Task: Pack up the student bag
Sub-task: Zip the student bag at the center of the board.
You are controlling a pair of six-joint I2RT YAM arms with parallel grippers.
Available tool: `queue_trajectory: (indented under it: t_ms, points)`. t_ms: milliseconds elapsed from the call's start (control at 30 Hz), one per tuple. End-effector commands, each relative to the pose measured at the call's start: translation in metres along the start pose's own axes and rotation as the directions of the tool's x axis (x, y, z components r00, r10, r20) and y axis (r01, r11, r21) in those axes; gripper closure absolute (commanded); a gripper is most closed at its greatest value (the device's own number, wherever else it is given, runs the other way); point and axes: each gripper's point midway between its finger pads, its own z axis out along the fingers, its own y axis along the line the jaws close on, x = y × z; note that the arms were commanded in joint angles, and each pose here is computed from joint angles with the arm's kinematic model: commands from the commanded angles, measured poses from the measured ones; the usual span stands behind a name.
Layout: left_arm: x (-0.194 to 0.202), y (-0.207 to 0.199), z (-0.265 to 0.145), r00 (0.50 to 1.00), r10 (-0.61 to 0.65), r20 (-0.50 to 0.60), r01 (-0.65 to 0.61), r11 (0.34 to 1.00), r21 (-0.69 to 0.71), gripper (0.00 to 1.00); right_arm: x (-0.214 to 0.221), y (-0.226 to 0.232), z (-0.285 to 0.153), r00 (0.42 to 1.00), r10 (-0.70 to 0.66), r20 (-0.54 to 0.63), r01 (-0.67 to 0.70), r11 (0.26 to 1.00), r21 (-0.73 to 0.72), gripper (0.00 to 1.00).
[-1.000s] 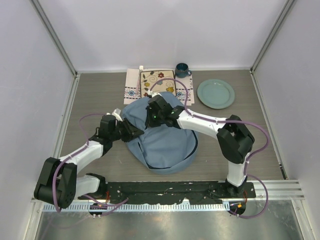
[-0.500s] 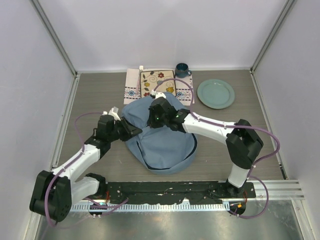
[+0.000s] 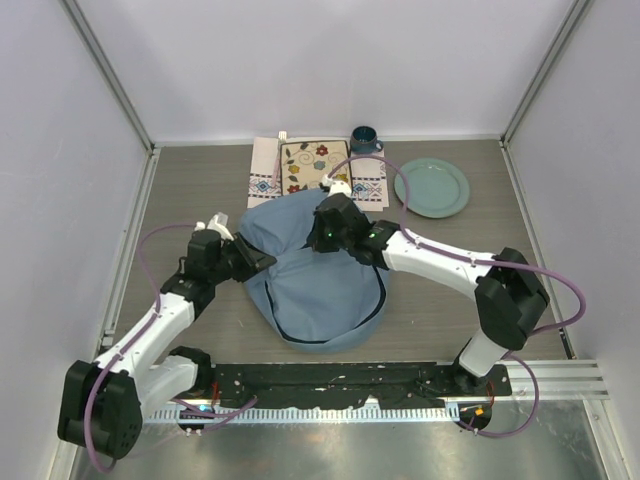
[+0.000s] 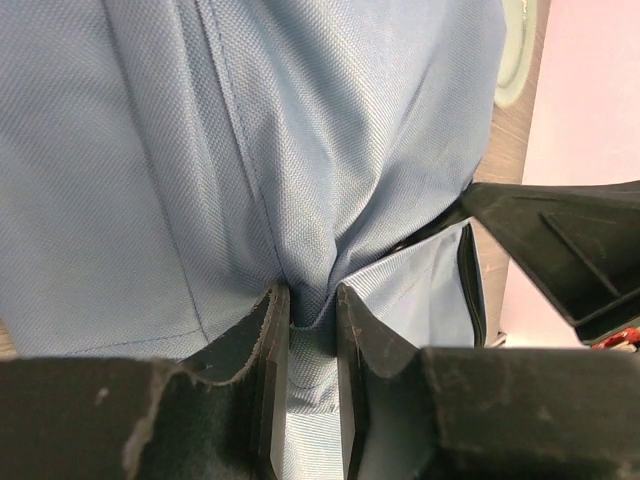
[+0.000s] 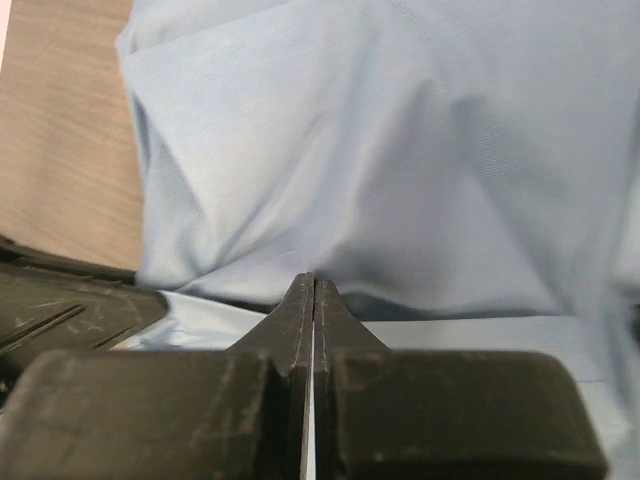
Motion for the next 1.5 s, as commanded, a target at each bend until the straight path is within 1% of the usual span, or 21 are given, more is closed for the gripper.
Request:
queue_trajectory:
  t_ms: [0,200,500,700,833,900,933,1000,1033,1200,1400,1433,1467]
  points:
    - [-0.021,0.007,-0.007,0.997,0.022,0.081,-0.018,0.999,-0.051,1.00,-0.046,-0.022,-0.021,0.987,0.019,0.158,-0.032,0.997,0.077,0.99]
    - [-0.025,0.011,-0.010,0.996,0.024,0.088,-0.018,0.998,-0.064,1.00,-0.054,-0.037,-0.026,0.982,0.034,0.185,-0.055,0.992,0.110,0.99]
    - [-0.040,0.020,-0.018,0.993,0.046,0.105,-0.034,0.993,-0.116,1.00,-0.059,-0.100,-0.040,0.977,0.062,0.204,-0.109,0.968,0.226,0.99]
    - [-0.055,0.022,-0.023,0.991,0.052,0.121,-0.036,0.991,-0.128,1.00,-0.043,-0.143,-0.050,0.979,0.078,0.188,-0.133,0.944,0.302,0.99]
    - [-0.060,0.022,-0.022,0.992,0.058,0.108,-0.045,0.992,-0.119,1.00,-0.030,-0.152,-0.055,0.980,0.088,0.176,-0.141,0.937,0.321,0.99]
    - [-0.058,0.024,-0.018,0.995,0.057,0.080,-0.048,0.992,-0.113,1.00,-0.020,-0.157,-0.057,0.980,0.103,0.168,-0.154,0.932,0.328,0.99]
    - [-0.060,0.020,-0.016,0.995,0.064,0.072,-0.057,0.994,-0.094,1.00,-0.022,-0.156,-0.061,0.978,0.106,0.181,-0.160,0.933,0.321,0.99]
    - [-0.053,0.019,-0.010,0.998,0.060,0.022,-0.059,0.996,-0.065,1.00,-0.016,-0.157,-0.063,0.976,0.121,0.183,-0.175,0.933,0.314,0.99]
    - [-0.058,0.012,-0.008,0.997,0.073,0.027,-0.072,0.997,-0.037,1.00,-0.015,-0.157,-0.064,0.974,0.126,0.188,-0.180,0.933,0.310,0.99]
    - [-0.057,0.004,0.007,0.996,0.083,-0.035,-0.083,0.996,0.020,1.00,-0.021,-0.162,-0.077,0.963,0.128,0.239,-0.204,0.923,0.327,0.99]
    - [-0.067,-0.006,0.011,0.993,0.107,-0.049,-0.106,0.994,0.041,1.00,-0.035,-0.168,-0.096,0.942,0.109,0.318,-0.223,0.910,0.350,0.99]
    - [-0.067,-0.008,0.011,0.992,0.113,-0.051,-0.110,0.993,0.048,1.00,-0.035,-0.170,-0.096,0.941,0.109,0.321,-0.227,0.906,0.357,0.99]
    - [-0.066,-0.007,0.010,0.992,0.113,-0.052,-0.110,0.993,0.048,0.93,-0.035,-0.172,-0.097,0.940,0.109,0.322,-0.229,0.903,0.364,0.94]
